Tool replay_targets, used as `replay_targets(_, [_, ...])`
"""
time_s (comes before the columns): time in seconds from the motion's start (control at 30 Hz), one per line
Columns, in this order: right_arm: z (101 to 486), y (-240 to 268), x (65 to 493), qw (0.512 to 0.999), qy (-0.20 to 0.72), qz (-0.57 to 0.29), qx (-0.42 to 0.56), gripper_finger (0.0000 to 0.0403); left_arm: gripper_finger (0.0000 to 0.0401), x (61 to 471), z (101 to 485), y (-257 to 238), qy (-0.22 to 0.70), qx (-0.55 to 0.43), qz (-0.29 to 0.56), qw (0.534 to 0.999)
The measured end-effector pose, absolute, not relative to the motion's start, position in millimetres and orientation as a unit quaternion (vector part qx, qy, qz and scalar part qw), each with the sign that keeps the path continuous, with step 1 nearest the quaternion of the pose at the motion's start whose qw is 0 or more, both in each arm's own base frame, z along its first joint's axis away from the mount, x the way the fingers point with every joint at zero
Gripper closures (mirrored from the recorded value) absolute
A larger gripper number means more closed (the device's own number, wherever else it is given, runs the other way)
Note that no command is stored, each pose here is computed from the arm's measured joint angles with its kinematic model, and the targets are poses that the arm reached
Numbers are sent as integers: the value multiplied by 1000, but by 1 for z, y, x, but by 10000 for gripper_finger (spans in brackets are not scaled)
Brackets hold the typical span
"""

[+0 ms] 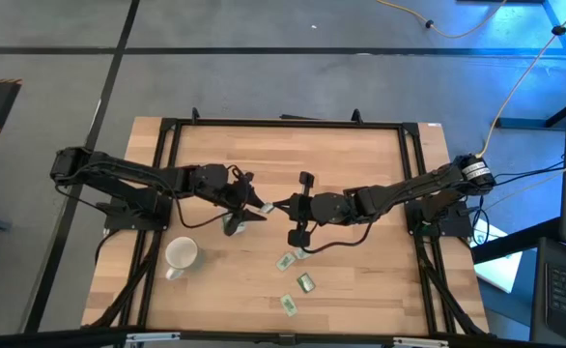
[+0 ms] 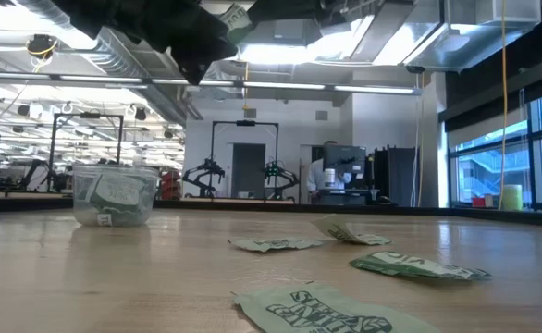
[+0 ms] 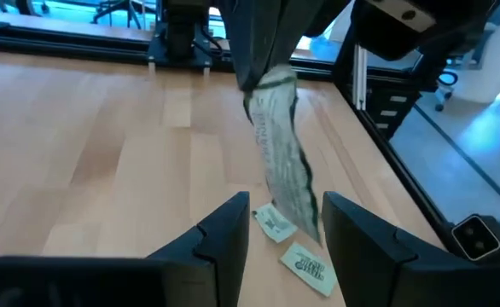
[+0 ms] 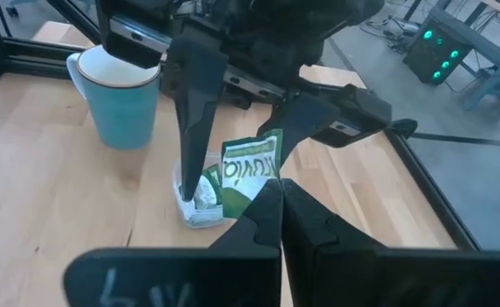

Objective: Pick and place Stevia / Truvia into bins
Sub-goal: Put the dark green stevia packet into the transparent container

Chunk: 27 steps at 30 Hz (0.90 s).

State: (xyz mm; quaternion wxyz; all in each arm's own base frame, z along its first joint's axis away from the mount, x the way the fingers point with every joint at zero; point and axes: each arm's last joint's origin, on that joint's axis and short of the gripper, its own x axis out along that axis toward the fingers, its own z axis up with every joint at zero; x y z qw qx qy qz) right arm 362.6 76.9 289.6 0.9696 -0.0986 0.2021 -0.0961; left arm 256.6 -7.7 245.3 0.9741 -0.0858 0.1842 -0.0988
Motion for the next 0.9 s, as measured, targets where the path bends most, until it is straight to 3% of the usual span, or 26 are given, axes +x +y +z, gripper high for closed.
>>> replay_targets(0.37, [287,78,361,967,215,-91,-103,403,267,257,247,-3,176,-110,-77,975])
replay_targets(0.77, [285,78,360,965,225,-91,-97,402,369,257,247,-2,174,-89,-79,977])
replay_targets(0.9, [286,80,360,965,224,-85,-108,383,392,257,247,-2,173,-81,-81,978])
